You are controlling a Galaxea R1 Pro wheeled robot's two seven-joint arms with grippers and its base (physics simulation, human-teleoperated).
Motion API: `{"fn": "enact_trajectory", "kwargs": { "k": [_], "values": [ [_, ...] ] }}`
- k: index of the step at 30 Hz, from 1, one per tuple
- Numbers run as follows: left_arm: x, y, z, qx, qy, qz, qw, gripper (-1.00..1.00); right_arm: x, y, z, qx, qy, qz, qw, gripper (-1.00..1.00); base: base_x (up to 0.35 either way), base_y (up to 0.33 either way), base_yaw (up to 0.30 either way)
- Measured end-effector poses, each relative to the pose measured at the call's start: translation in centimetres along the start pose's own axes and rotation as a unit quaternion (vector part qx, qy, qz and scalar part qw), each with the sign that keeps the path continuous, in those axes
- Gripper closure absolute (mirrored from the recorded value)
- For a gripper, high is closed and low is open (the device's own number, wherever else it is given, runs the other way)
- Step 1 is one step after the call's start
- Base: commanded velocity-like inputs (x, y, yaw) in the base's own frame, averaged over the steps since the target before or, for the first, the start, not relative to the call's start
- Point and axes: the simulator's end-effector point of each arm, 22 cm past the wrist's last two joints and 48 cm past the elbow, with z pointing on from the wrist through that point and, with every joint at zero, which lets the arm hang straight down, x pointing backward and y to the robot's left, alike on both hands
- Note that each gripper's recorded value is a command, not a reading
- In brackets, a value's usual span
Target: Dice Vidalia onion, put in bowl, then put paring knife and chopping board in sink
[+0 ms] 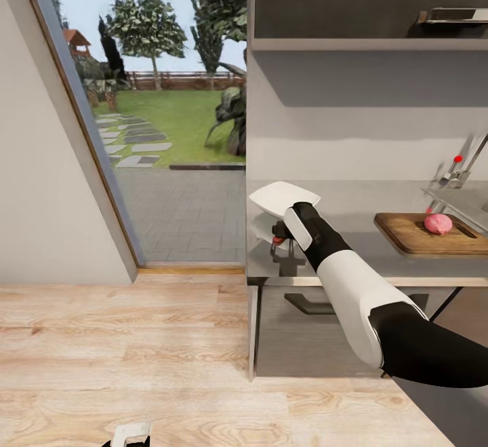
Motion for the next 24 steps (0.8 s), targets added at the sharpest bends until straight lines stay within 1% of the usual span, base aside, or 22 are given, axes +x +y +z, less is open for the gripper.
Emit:
{"fn": "enact_trajectory", "kwargs": {
  "k": [7, 11, 18, 24],
  "values": [
    [0.0, 0.0, 0.0, 0.000, 0.000, 0.000, 1.0000, -1.00, 0.0, -0.1, 0.0, 0.000, 0.000, 0.001, 1.0000, 1.00, 0.000, 0.000, 0.000],
    [0.0, 0.1, 0.0, 0.000, 0.000, 0.000, 1.0000, -1.00, -0.3, -1.3, 0.3, 0.006, -0.002, 0.007, 1.0000, 1.00, 0.000, 0.000, 0.000],
    [0.0, 0.1, 0.0, 0.000, 0.000, 0.000, 1.0000, -1.00, -0.9, -4.4, 0.7, 0.025, -0.005, 0.016, 0.9995, 1.00, 0.000, 0.000, 0.000],
    [0.0, 0.1, 0.0, -0.001, 0.000, 0.000, 1.0000, -1.00, -1.1, -5.4, 0.8, 0.031, -0.006, 0.020, 0.9993, 1.00, 0.000, 0.000, 0.000]
  ]
}}
